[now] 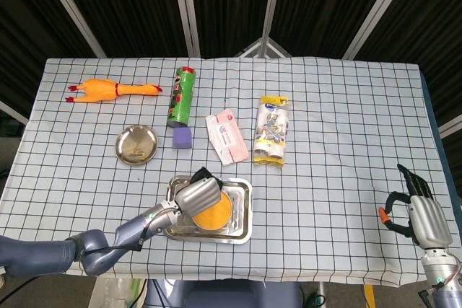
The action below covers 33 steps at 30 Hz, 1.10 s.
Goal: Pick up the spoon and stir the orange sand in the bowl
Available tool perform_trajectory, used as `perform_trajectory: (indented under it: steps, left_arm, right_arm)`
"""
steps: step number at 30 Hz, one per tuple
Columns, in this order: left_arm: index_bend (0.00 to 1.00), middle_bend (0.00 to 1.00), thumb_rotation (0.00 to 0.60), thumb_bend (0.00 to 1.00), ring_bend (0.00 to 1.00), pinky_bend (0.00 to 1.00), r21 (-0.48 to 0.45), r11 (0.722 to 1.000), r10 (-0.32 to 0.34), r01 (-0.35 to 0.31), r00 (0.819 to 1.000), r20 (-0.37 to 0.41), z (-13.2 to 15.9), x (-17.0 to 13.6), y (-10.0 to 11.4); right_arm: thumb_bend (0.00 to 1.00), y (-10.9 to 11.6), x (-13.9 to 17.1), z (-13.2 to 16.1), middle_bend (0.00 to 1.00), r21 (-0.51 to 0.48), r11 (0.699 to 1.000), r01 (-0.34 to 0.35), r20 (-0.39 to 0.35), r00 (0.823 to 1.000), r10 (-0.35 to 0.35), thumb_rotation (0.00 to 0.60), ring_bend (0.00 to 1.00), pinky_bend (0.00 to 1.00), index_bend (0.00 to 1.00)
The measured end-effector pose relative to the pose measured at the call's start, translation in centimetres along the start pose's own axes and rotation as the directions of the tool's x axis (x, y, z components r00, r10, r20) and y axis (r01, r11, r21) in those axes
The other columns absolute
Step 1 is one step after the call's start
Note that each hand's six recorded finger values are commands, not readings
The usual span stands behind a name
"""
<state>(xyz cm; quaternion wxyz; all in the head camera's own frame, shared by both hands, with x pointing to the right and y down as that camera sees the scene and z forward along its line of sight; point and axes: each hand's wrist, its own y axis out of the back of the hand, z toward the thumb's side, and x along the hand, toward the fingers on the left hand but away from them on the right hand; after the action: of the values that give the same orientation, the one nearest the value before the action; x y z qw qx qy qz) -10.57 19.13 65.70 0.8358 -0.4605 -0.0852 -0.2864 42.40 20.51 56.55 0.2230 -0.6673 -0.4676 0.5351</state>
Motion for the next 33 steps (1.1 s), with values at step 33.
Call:
perform_trajectory:
  steps: [33]
  left_arm:
    - [0.8,1.0,0.6,0.79,1.0,1.0,-0.061,0.997,0.054,-0.056,0.998,-0.045,-1.0,-0.5,2.2]
  right_arm:
    - [0.43,-0.1,0.0,0.0,0.0,-0.009,1.0,-0.006,0.008,1.0,0.006,0.6,0.0,0.0,0.0]
